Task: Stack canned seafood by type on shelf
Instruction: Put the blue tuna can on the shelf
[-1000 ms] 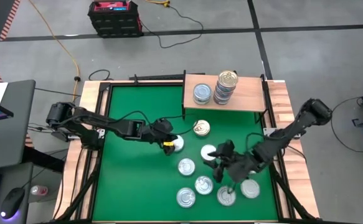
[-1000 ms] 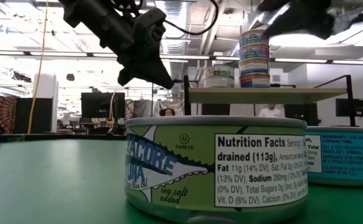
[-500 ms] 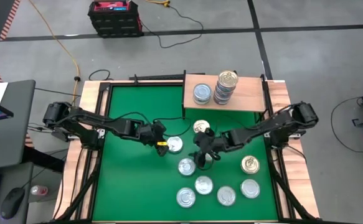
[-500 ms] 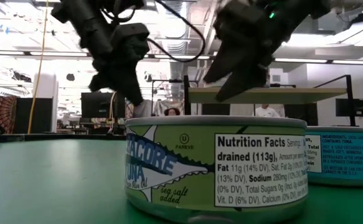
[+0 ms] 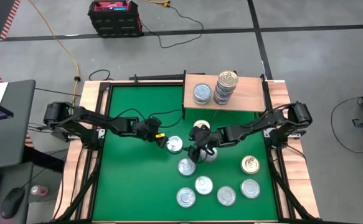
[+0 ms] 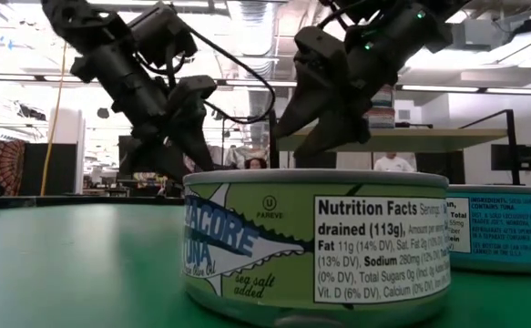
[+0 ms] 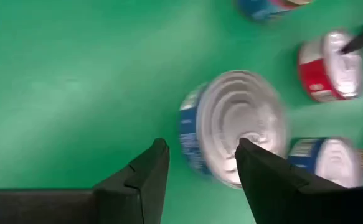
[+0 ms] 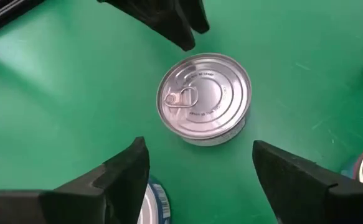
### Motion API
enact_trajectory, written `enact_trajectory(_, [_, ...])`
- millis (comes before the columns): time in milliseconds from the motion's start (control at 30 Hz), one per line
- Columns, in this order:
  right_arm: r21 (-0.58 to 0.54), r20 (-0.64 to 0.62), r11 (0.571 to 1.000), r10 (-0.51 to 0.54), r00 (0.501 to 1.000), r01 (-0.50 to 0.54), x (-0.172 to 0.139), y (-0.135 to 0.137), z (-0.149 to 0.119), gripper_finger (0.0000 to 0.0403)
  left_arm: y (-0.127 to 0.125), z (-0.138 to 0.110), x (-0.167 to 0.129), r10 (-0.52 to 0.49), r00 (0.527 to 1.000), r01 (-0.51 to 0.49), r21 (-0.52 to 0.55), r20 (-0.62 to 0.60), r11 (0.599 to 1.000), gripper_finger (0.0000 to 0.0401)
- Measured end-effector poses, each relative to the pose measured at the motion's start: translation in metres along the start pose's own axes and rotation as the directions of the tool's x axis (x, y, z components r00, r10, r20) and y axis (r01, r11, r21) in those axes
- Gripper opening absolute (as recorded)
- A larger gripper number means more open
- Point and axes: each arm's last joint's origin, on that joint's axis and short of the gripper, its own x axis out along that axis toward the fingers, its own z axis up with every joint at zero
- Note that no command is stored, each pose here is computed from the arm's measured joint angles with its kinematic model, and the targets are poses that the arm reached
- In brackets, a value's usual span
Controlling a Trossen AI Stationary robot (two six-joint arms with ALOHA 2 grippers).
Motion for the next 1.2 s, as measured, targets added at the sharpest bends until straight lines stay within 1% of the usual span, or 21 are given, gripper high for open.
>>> enact_trajectory(67, [-0.005,0.004,1.0,-0.006,1.0,0.006,-0.001,0.002,-0.001,0.0306,0.004,-0.002,0.001,-0.011,1.0,0.011,-0.005,0.013,1.0,0.0168])
enact_trajectory(267, [-0.006,0.006,1.0,-0.007,1.0,0.007,-0.001,0.002,-0.001,0.0306,0.007,0.001,0.001,0.011,0.999,-0.013,0.041,0.037,0.999,0.0131])
enact_trajectory(433, [0.001,0.012,1.0,-0.016,1.0,0.016,0.0,0.0,0.0,0.0306,0.01,0.004,0.002,0.047,0.996,-0.049,0.035,0.076,0.998,0.0109])
enact_trajectory(600, [0.003,0.018,1.0,-0.014,1.0,0.014,0.0,0.0,0.001,0.0306,0.009,0.004,0.001,0.046,0.995,-0.048,0.023,0.088,0.999,0.0108])
enact_trajectory(767, [0.006,0.042,1.0,-0.02,0.999,0.02,0.0,0.0,0.003,0.0306,0.002,0.0,0.006,0.036,0.989,-0.041,0.034,0.145,0.999,0.0108])
enact_trajectory(833, [0.007,0.045,1.0,-0.02,0.999,0.02,0.0,0.0,0.003,0.0306,-0.002,0.0,0.009,0.017,0.985,-0.024,0.039,0.174,0.999,0.0108])
enact_trajectory(900, [0.008,0.045,1.0,-0.02,0.999,0.019,0.0,0.0,0.003,0.0306,-0.002,-0.004,0.01,0.034,0.986,-0.041,0.043,0.164,0.998,0.0108])
enact_trajectory(1000, [0.004,0.043,1.0,-0.016,0.999,0.016,-0.001,0.002,0.002,0.0306,-0.003,-0.006,0.015,0.027,0.987,-0.032,0.032,0.161,0.999,0.0108])
enact_trajectory(1067, [0.001,0.04,1.0,-0.013,0.999,0.013,-0.001,0.003,0.001,0.0306,-0.001,-0.012,0.02,0.044,0.99,-0.049,0.038,0.132,0.998,0.0108])
enact_trajectory(1200, [0.0,0.034,1.0,-0.008,0.999,0.008,-0.002,0.006,-0.001,0.0306,-0.002,-0.019,0.027,0.041,0.993,-0.045,0.038,0.112,0.998,0.0108])
